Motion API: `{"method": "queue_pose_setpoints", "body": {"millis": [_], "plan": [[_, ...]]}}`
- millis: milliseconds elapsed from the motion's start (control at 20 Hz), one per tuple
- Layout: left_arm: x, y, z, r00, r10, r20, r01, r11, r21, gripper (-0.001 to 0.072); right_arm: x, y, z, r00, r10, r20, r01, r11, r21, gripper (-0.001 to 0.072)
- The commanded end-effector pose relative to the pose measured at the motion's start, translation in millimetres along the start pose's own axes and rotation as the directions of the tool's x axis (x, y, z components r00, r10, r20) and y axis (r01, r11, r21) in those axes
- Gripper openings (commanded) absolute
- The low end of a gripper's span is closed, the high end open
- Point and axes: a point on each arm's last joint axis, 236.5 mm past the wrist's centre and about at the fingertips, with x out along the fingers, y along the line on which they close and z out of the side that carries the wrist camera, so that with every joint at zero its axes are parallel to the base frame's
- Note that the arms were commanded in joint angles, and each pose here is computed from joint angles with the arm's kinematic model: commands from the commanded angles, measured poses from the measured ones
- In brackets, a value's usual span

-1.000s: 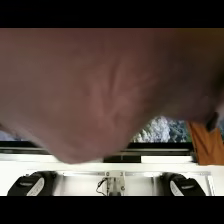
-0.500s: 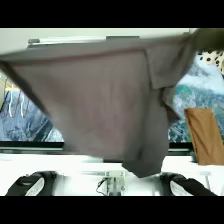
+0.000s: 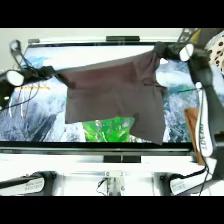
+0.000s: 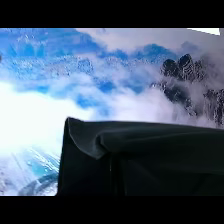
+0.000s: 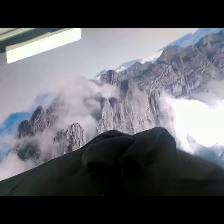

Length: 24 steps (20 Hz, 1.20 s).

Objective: Fold the shirts.

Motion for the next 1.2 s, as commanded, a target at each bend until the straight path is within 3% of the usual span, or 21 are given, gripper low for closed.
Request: {"method": "queue_pose_setpoints", "body": {"millis": [0, 50, 100, 150, 350, 450, 600, 650, 700, 900, 1050, 1150], "plan": [[51, -3, -42, 0.99, -0.079, -0.113, 0.052, 0.973, -0.223, 0.0054, 46, -11, -60, 0.985, 0.014, -0.173, 0.01, 0.99, 0.139, 0.008], [53, -4, -53, 0.984, -0.091, -0.155, 0.051, 0.969, -0.241, 0.0211, 48, -14, -73, 0.975, 0.012, -0.22, 0.021, 0.989, 0.148, 0.0124], [50, -3, -62, 0.976, -0.094, -0.199, 0.044, 0.969, -0.244, 0.0511, 48, -15, -79, 0.97, 0.01, -0.243, 0.027, 0.989, 0.147, 0.0349], [43, 2, -71, 0.96, -0.098, -0.263, 0.033, 0.97, -0.239, 0.072, 40, -16, -78, 0.967, 0.008, -0.255, 0.026, 0.991, 0.128, 0.0603], [-22, 65, -93, 0.835, -0.078, -0.545, -0.039, 0.979, -0.199, 0.072, -26, -58, -77, 0.918, -0.119, -0.378, 0.077, 0.989, -0.123, 0.0614], [-58, 95, -125, 0.729, -0.104, -0.677, -0.075, 0.97, -0.23, 0.0715, -65, -89, -99, 0.836, -0.147, -0.528, 0.086, 0.987, -0.138, 0.0614], [-70, 108, -189, 0.613, -0.171, -0.772, -0.11, 0.948, -0.297, 0.0714, -106, -111, -135, 0.7, -0.079, -0.709, 0.047, 0.997, -0.064, 0.0613], [-65, 102, -212, 0.595, -0.211, -0.776, -0.099, 0.939, -0.331, 0.064, -114, -117, -142, 0.668, -0.064, -0.741, 0.054, 0.998, -0.038, 0.0613], [-57, 93, -229, 0.595, -0.253, -0.763, -0.077, 0.927, -0.368, 0.0576, -120, -122, -146, 0.649, -0.062, -0.758, 0.065, 0.998, -0.026, 0.0613], [-32, 61, -261, 0.63, -0.359, -0.688, -0.025, 0.877, -0.481, 0.0576, -122, -124, -148, 0.64, -0.06, -0.766, 0.069, 0.997, -0.021, 0.0614], [-20, 55, -274, 0.625, -0.335, -0.705, -0.019, 0.896, -0.443, 0.0575, -118, -123, -146, 0.653, -0.062, -0.755, 0.067, 0.997, -0.023, 0.0614], [-5, 49, -267, 0.676, -0.314, -0.667, -0.011, 0.901, -0.434, 0.0502, -119, -124, -146, 0.653, -0.063, -0.755, 0.069, 0.997, -0.025, 0.0613]]}}
